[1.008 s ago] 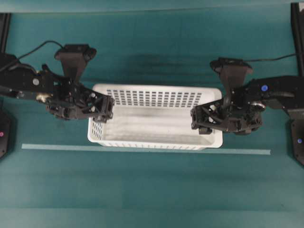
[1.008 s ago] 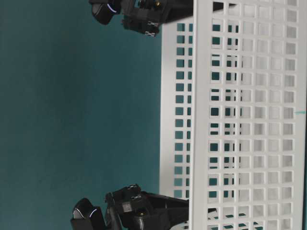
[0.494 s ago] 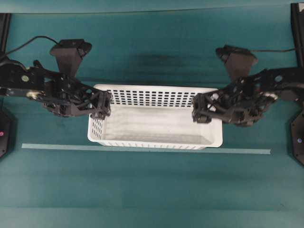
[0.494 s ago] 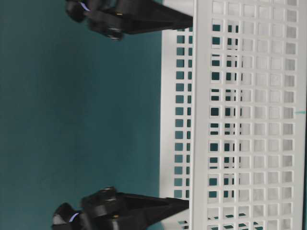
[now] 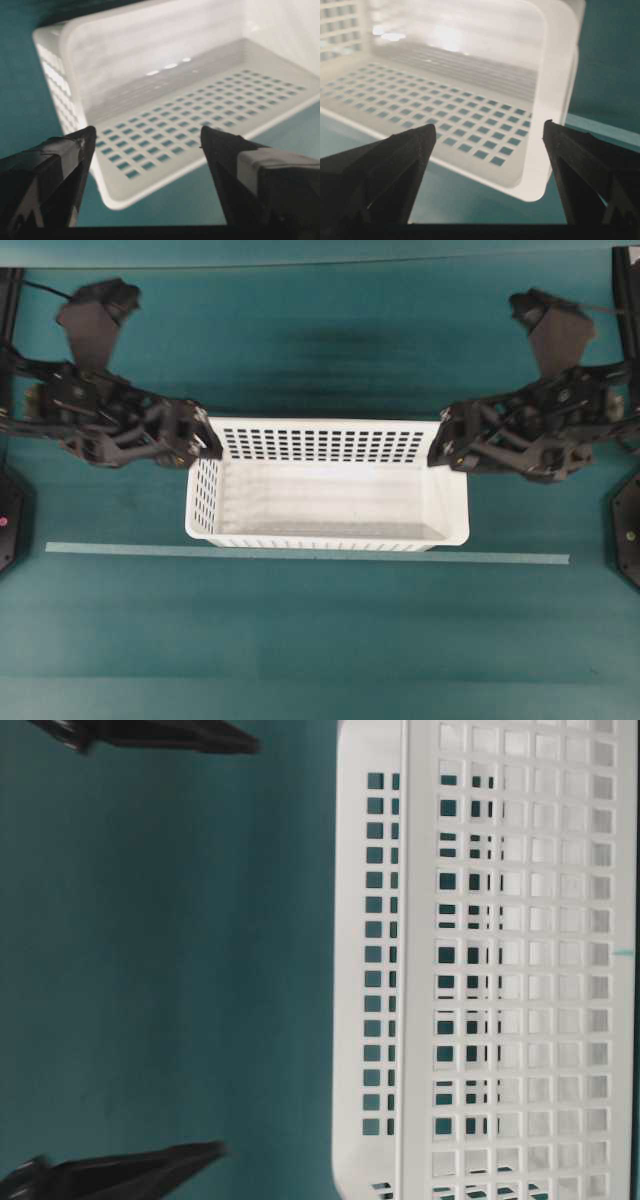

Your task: Lift the white basket with both hands.

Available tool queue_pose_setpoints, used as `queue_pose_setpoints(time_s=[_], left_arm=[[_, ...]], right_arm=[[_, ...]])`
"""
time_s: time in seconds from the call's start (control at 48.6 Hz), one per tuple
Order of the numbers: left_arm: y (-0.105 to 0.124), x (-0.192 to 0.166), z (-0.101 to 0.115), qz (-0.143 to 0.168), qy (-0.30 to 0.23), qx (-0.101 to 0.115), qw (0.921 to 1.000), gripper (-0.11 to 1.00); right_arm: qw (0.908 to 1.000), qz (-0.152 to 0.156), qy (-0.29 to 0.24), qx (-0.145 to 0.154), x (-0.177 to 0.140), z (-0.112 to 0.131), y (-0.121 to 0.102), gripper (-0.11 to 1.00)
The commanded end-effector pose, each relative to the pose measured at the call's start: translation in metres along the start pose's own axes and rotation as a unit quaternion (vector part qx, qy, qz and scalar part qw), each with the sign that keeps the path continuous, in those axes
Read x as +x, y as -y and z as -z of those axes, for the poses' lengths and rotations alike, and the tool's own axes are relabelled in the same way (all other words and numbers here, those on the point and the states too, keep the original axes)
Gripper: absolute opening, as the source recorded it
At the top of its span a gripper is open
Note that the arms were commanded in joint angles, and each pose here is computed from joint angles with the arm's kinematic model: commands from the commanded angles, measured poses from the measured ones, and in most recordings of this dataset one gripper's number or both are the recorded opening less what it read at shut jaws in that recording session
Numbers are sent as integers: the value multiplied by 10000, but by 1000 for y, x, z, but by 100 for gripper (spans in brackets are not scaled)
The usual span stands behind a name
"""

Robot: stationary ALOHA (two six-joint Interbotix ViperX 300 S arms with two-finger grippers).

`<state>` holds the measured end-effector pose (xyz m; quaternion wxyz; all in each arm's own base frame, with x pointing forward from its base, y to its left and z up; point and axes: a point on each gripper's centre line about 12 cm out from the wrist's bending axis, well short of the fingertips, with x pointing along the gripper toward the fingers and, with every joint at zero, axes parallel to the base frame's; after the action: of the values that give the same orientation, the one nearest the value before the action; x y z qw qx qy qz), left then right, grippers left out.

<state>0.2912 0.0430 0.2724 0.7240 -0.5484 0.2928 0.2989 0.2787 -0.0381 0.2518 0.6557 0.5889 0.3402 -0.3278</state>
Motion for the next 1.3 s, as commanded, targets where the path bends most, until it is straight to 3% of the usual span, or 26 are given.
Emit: queue_pose_setpoints(time_s=[0.0,0.185,0.35,0.494,0.679,0.843,1.049,1.275], left_arm=[[7,-15,-3,274,99,104,9995,90],[13,-35,-4,759,291,509,9954,90],[15,-47,-5,1204,471,642,9895,90],[14,-57,-5,1478,602,749,9843,90],[15,-70,-5,1819,822,1132,9733,90],[18,-83,-6,2158,1100,1568,9575,90],[22,-98,-8,2520,1455,2027,9350,90],[23,-115,-6,2706,1859,2839,9009,89]], right_arm=[[9993,-286,136,-181,-10,-3,-9,91],[9881,-1160,589,-825,-31,-9,-25,91],[9708,-1840,928,-1231,-45,-12,-36,91],[9574,-2128,1133,-1589,-53,-12,-38,91],[9348,-2342,1462,-2233,-60,-13,-41,91],[9035,-2631,1842,-2837,-68,-14,-46,91],[8701,-2913,2193,-3318,-80,-12,-50,91],[8382,-2995,2436,-3852,-91,-5,-46,91]])
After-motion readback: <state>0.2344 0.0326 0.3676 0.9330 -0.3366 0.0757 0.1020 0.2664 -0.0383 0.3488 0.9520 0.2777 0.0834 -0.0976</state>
